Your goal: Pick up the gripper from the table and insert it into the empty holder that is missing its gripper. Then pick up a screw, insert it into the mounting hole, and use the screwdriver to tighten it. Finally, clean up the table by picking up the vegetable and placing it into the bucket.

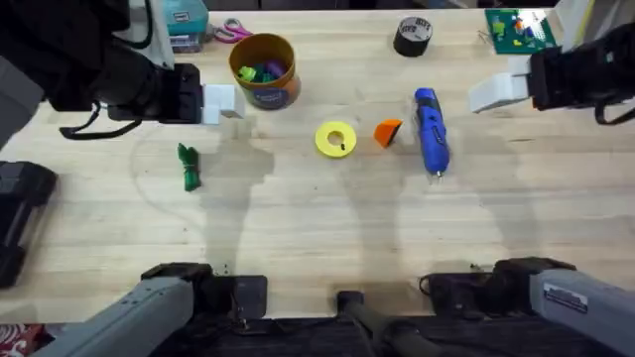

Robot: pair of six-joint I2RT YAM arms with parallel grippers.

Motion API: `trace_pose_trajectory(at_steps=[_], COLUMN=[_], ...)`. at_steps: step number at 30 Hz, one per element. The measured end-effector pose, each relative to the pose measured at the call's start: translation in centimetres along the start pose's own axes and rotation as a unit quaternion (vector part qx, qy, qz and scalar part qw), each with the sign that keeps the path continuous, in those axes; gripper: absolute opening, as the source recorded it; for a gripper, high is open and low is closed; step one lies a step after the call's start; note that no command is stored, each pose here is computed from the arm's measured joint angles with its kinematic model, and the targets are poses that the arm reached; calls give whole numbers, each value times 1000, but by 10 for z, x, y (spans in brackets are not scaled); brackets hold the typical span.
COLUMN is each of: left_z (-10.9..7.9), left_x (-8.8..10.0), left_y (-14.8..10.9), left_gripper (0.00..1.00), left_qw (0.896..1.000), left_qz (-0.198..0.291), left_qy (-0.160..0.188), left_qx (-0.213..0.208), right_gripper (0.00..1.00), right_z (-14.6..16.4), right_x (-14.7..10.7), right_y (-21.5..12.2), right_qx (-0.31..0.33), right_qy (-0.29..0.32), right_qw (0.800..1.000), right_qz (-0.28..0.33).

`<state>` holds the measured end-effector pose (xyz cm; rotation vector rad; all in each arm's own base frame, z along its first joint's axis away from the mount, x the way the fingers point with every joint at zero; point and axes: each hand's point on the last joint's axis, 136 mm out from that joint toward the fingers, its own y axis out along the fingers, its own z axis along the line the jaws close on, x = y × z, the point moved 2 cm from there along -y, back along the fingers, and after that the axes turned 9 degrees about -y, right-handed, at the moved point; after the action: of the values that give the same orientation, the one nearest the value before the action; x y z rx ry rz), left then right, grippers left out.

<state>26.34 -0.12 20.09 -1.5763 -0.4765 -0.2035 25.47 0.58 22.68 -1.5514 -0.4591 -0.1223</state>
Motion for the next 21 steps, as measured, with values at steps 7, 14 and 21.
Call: trace_pose_trajectory(at_steps=[7, 14, 21], left_z=[27, 74, 82], left_x=[-6, -26, -36], left_y=[-1, -2, 33], left_gripper=[985, 985, 985], left_qw=[996, 969, 954], left_qz=[17, 57, 93], left_qy=[-89, -229, -275], left_qx=[24, 69, 78], right_gripper=[996, 997, 996], right_z=[0, 0, -1], right_x=[0, 2, 3], right_y=[0, 0, 0], right_qx=[0, -1, -1], right_qy=[0, -1, -2], right_qw=[1000, 1000, 1000], right_qz=[0, -5, -7])
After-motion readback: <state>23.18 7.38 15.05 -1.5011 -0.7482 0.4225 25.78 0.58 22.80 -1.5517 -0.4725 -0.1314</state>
